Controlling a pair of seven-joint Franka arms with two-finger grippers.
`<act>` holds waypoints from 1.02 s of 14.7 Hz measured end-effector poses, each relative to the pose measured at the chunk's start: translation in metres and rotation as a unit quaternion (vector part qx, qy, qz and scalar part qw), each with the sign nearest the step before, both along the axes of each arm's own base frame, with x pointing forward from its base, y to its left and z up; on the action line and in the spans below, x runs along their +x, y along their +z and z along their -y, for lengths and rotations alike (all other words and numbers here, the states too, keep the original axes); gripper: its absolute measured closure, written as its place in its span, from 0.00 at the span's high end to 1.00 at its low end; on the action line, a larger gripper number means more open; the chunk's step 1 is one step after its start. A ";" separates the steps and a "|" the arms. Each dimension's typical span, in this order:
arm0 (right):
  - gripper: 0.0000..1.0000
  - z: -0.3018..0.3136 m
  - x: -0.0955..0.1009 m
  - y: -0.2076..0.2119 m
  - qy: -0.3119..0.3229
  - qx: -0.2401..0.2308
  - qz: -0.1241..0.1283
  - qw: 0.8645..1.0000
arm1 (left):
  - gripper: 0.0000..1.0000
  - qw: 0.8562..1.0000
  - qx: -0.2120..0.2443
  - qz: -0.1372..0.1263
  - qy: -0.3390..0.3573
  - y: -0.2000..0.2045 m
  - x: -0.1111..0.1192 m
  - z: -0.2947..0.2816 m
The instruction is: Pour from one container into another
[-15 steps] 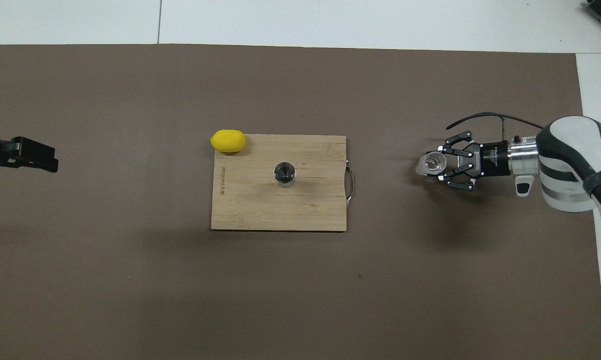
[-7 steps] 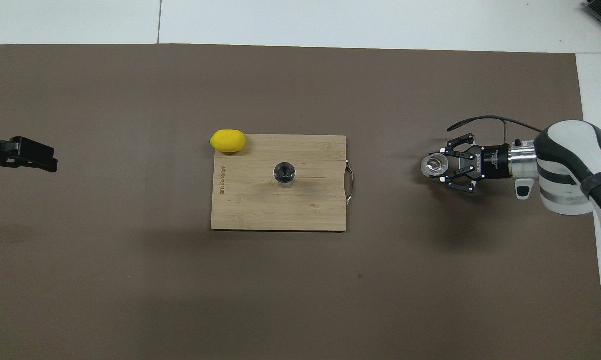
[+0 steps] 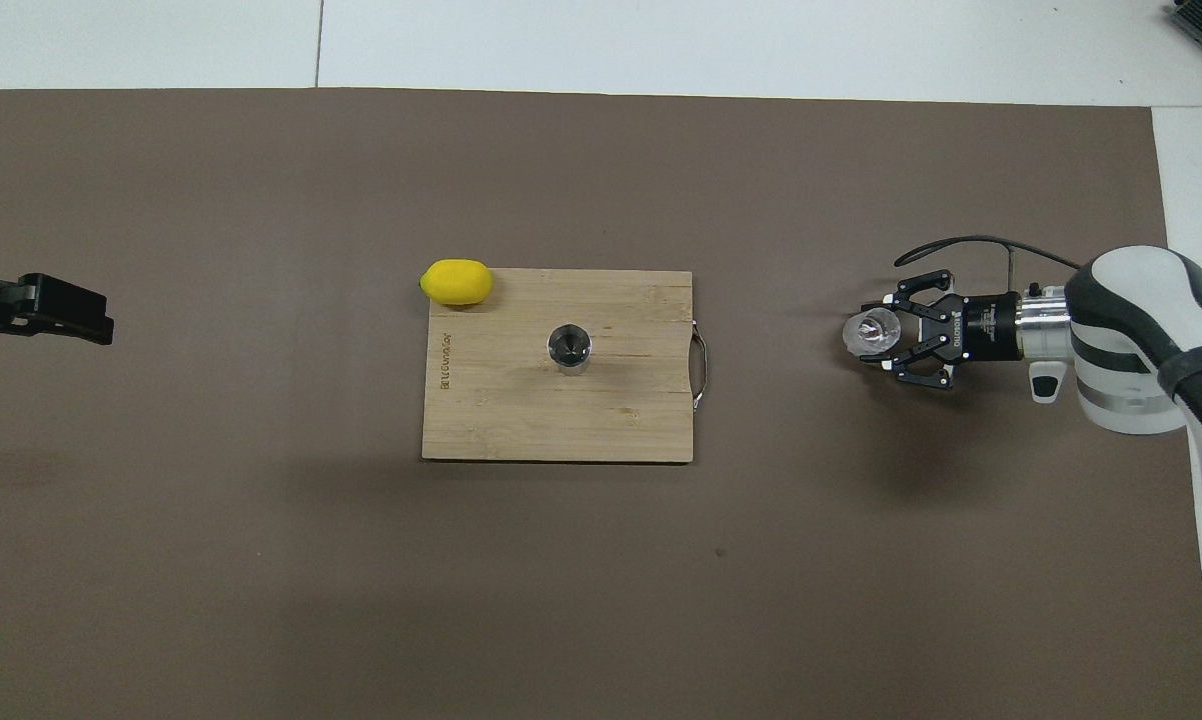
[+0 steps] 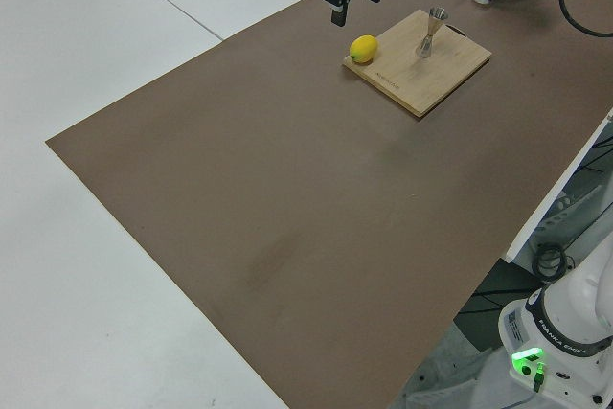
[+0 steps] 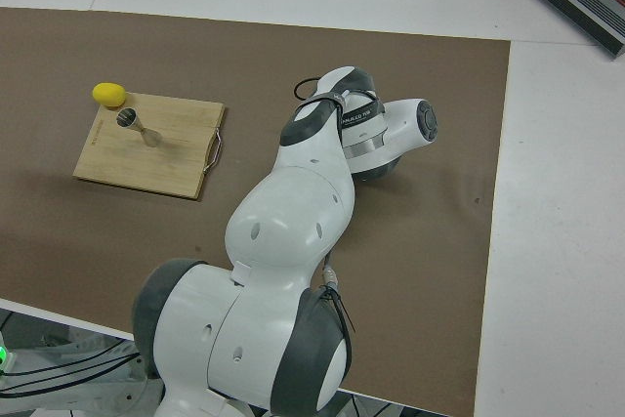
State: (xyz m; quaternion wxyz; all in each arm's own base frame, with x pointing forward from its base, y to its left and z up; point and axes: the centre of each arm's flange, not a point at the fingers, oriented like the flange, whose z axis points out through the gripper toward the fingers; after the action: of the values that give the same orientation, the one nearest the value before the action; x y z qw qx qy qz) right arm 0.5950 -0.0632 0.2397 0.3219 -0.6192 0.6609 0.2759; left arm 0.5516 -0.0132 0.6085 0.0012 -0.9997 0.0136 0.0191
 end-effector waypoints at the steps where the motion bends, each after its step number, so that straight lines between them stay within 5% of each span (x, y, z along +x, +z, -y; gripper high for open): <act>1: 0.82 0.000 0.000 0.000 0.000 0.000 0.000 1.000 | 1.00 1.000 0.000 0.000 0.000 0.000 0.000 0.000; 3: 1.00 0.001 0.001 0.002 0.001 0.000 0.003 1.000 | 1.00 1.000 0.000 0.000 0.000 0.000 0.000 0.000; 9: 1.00 0.007 -0.002 0.064 0.068 -0.047 0.039 0.996 | 1.00 1.000 0.000 0.000 0.000 0.000 0.000 0.000; 15: 1.00 0.000 -0.013 0.140 0.171 -0.155 0.080 0.970 | 1.00 1.000 0.000 0.000 0.000 0.000 0.000 0.000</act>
State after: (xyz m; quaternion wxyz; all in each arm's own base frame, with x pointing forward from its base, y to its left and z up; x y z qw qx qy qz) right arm 0.5822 -0.0632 0.3798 0.2218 -0.7853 0.5523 0.1707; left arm 0.5515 -0.0132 0.6085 0.0012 -0.9997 0.0134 0.0191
